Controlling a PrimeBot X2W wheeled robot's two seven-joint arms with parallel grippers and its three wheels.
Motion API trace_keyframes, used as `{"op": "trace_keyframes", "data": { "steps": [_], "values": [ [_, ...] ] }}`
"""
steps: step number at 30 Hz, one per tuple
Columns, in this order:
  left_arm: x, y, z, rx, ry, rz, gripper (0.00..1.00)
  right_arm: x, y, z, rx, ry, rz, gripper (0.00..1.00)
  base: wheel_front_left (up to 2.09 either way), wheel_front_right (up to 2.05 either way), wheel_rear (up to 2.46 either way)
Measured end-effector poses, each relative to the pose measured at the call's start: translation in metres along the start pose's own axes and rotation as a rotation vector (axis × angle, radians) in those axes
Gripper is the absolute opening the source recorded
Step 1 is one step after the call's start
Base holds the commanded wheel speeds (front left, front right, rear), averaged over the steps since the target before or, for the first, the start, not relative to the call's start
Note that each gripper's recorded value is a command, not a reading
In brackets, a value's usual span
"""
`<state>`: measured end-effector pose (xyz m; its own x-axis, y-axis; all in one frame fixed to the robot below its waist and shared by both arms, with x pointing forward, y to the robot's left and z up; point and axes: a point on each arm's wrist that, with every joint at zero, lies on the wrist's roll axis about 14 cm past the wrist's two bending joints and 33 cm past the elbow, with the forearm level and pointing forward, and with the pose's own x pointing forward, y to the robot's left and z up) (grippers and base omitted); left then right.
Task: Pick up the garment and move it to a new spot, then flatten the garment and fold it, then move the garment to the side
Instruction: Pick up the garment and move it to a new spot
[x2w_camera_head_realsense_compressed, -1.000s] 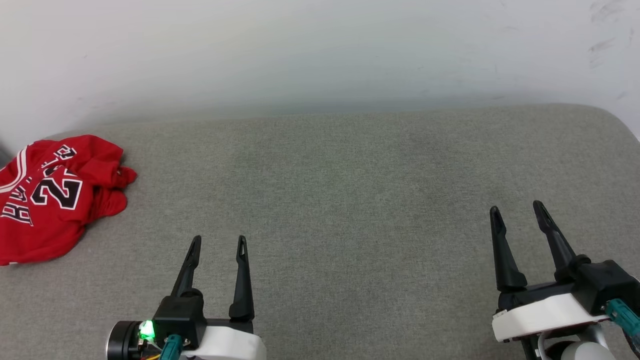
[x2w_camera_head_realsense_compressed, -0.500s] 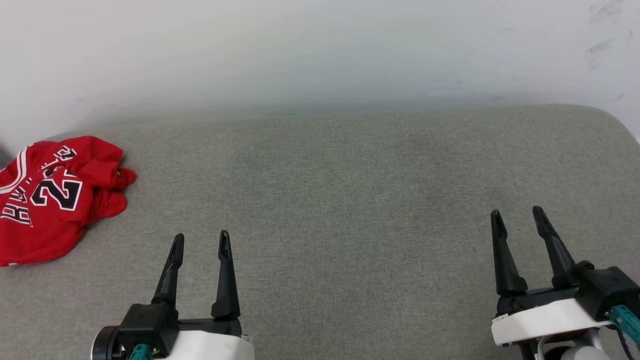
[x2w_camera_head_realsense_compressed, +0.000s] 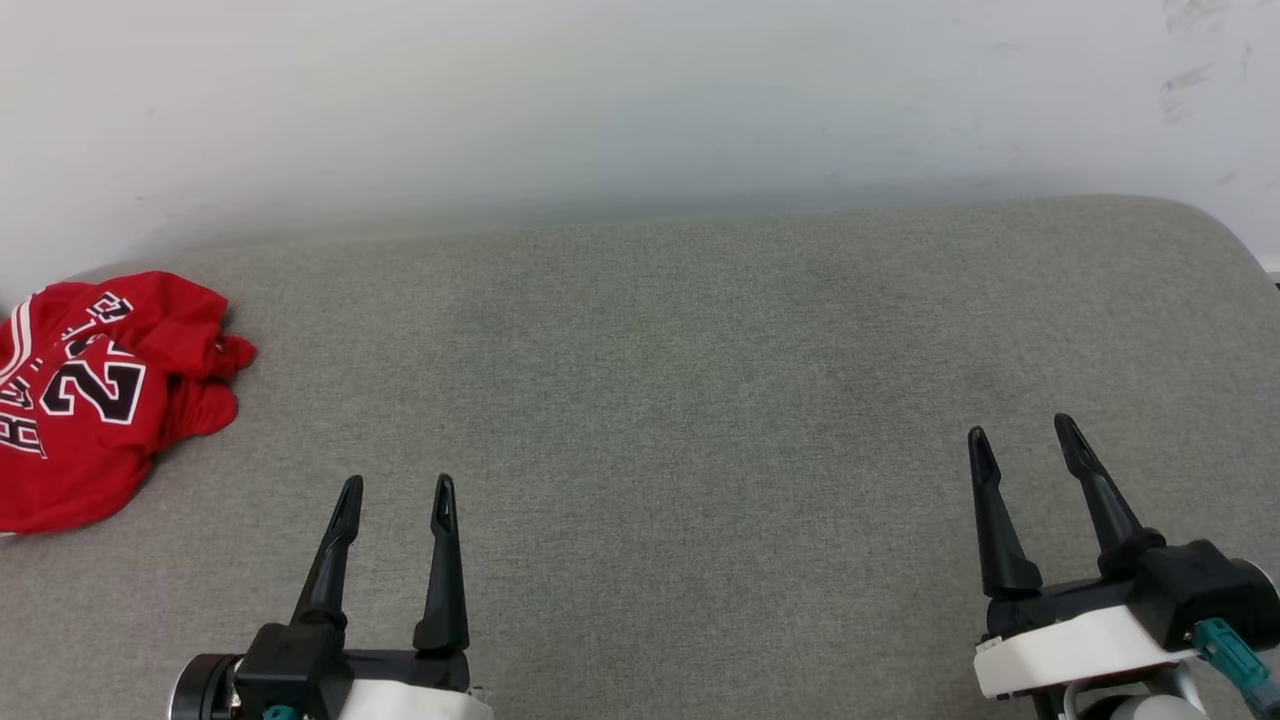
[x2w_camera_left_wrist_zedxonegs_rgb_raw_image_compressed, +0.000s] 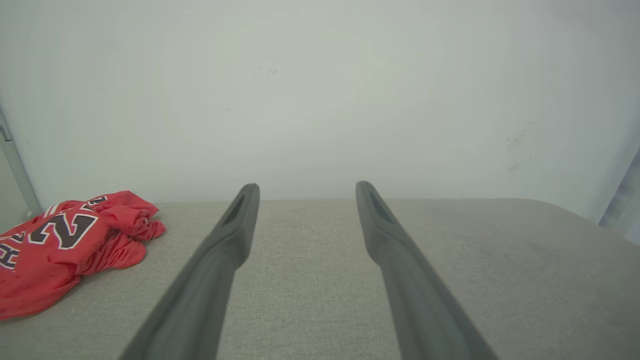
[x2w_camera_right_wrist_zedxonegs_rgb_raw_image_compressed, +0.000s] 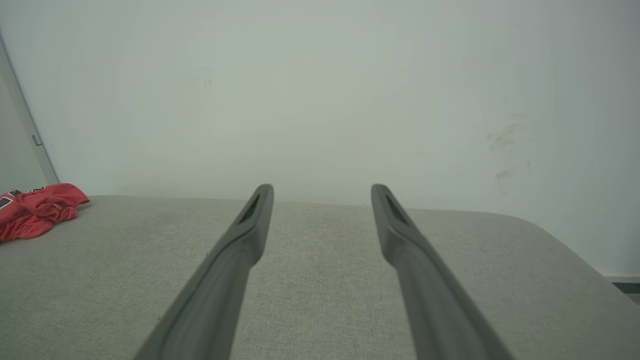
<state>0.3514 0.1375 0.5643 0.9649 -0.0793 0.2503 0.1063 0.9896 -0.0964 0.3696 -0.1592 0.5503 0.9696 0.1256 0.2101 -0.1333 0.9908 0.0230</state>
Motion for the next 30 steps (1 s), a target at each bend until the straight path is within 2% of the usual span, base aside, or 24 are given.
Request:
{"op": "trace_keyframes", "data": {
  "steps": [7, 14, 23, 30],
  "values": [
    [0.000, 0.003, -0.001, 0.040, -0.006, -0.014, 1.00, 0.003, 0.007, -0.002, -0.044, -0.002, 0.029, 1.00, 0.00, 0.00, 0.00],
    [-0.005, 0.015, 0.000, 0.066, -0.002, 0.012, 1.00, 0.011, 0.021, -0.003, -0.031, -0.008, 0.073, 1.00, 0.00, 0.00, 0.00],
    [-0.025, 0.053, 0.004, 0.107, 0.007, 0.137, 1.00, 0.024, 0.058, -0.011, -0.008, 0.001, 0.185, 1.00, 0.00, 0.00, 0.00],
    [-0.056, 0.088, 0.012, 0.143, 0.013, 0.262, 1.00, 0.031, 0.100, -0.014, 0.023, 0.000, 0.309, 1.00, 0.00, 0.00, 0.00]
  ]
}}
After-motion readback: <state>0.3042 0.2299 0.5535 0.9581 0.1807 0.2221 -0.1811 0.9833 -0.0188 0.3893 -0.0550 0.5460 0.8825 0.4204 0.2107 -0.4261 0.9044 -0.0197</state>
